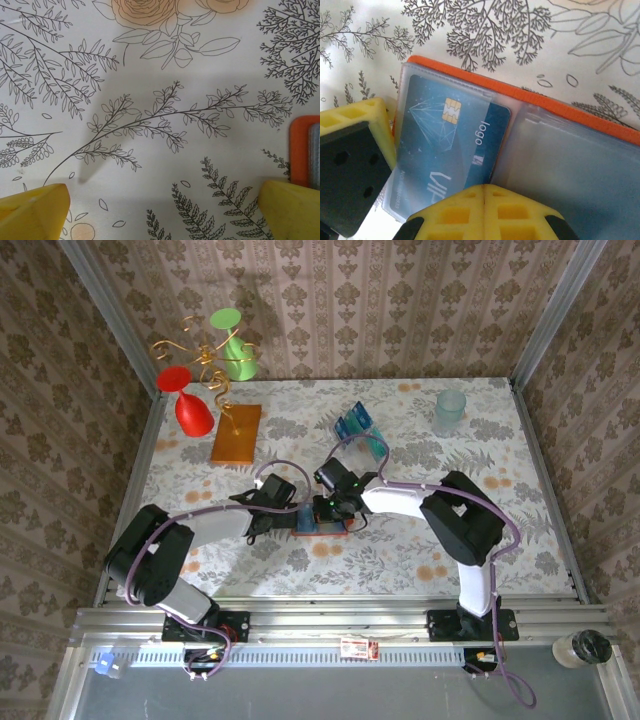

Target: Put the credit cards into the card holder

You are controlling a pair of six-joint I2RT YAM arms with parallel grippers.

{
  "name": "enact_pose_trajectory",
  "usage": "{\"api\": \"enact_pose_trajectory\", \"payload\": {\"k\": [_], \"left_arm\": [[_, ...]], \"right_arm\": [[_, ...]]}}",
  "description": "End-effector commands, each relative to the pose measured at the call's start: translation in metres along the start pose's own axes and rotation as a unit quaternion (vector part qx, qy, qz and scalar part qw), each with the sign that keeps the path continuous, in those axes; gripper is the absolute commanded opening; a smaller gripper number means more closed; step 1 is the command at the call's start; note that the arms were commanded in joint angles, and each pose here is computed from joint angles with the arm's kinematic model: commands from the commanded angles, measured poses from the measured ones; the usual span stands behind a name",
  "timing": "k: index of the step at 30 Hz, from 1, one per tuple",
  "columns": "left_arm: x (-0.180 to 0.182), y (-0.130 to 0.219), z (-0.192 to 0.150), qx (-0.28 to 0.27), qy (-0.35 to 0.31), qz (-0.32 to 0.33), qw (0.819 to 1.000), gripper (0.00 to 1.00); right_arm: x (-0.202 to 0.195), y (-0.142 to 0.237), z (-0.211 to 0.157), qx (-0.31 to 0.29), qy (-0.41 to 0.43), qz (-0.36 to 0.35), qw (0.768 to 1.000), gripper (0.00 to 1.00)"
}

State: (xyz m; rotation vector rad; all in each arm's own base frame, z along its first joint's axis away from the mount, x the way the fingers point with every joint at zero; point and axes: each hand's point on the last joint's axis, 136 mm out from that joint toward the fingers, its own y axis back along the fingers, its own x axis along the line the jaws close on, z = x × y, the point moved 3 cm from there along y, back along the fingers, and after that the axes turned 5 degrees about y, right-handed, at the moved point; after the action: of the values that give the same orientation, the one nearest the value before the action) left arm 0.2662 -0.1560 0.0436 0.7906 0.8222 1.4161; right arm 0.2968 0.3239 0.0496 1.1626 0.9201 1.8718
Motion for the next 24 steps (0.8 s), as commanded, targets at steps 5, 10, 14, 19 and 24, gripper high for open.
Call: {"api": "enact_pose_trajectory", "payload": {"k": [5, 10, 14, 19, 24], "left_arm": [[0.004, -0.014, -0.03, 0.049, -0.021, 0.005, 0.999, 1.0], [0.003, -0.013, -0.031, 0.048, -0.019, 0.002, 0.999, 1.0], [0.004, -0.006, -0.026, 0.042, -0.015, 0.0, 0.999, 1.0], [0.009, 0.009, -0.014, 0.023, 0.003, -0.008, 1.0, 1.0], [0.014, 0.017, -0.007, 0.014, 0.012, -0.012, 1.0, 1.0]], "right_arm": [[0.008, -0.012, -0.005, 0.02, 0.001, 0.008, 1.0, 0.03], [0.017, -0.014, -0.003, 0.021, -0.005, 0.034, 0.999, 0.02], [0.02, 0.005, 0.007, -0.003, -0.009, 0.043, 0.999, 0.03], [0.009, 0.04, 0.02, -0.051, -0.019, 0.027, 0.998, 0.04], [0.003, 0.047, 0.016, -0.048, -0.011, 0.005, 0.999, 0.04]]}}
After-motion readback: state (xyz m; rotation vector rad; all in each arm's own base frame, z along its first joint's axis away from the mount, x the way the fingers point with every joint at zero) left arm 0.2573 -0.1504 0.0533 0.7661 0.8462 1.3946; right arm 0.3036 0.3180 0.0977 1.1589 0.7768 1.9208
